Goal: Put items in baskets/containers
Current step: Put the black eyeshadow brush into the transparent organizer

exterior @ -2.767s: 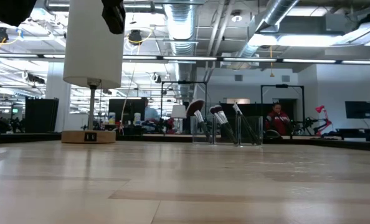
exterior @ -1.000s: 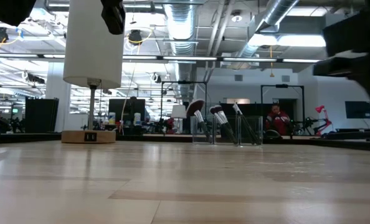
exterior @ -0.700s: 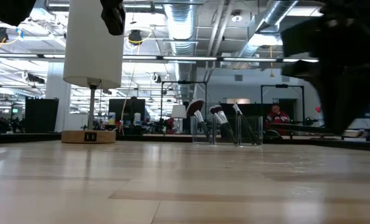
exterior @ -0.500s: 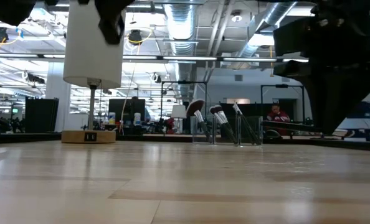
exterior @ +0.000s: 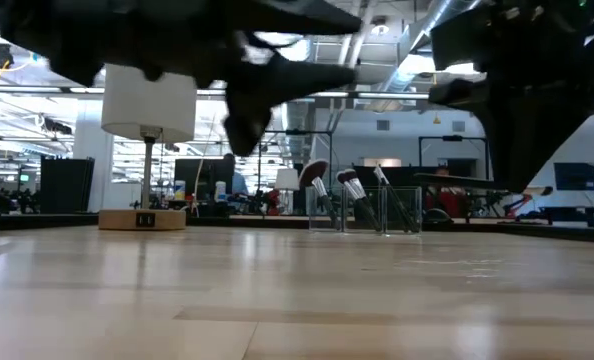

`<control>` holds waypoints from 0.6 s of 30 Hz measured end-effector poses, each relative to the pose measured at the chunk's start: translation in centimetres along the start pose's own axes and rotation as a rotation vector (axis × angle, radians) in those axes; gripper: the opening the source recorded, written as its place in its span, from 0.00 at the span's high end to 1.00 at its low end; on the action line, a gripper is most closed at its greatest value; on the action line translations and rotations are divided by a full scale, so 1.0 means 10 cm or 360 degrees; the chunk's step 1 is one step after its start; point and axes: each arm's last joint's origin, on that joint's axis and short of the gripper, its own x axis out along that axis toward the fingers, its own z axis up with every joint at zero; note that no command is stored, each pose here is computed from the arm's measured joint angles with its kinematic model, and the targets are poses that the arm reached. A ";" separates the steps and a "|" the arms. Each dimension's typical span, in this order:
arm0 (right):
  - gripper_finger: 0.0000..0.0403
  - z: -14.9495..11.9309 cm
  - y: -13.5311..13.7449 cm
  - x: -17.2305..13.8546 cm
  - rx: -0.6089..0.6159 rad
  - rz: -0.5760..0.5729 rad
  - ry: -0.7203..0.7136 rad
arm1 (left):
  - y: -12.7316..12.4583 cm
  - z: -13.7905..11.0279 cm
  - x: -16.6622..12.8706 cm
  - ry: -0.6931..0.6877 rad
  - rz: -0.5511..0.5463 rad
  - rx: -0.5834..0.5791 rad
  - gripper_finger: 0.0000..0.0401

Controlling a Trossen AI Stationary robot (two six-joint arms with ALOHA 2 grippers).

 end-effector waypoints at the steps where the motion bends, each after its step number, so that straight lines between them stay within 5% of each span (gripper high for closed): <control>1: 0.94 0.00 0.01 -0.01 -0.0010 0.0000 0.0007 | 0.05 0.02 0.04 -0.0012 0.0024 -0.0070 0.62; 9: 0.94 -0.02 0.15 -0.22 -0.0164 -0.0068 0.0080 | 0.56 0.34 0.12 0.0232 -0.0244 -0.0572 0.54; 18: 0.95 0.12 0.23 -0.52 -0.0299 -0.0275 -0.0093 | 0.83 0.52 0.12 0.0346 -0.0292 -0.0972 0.47</control>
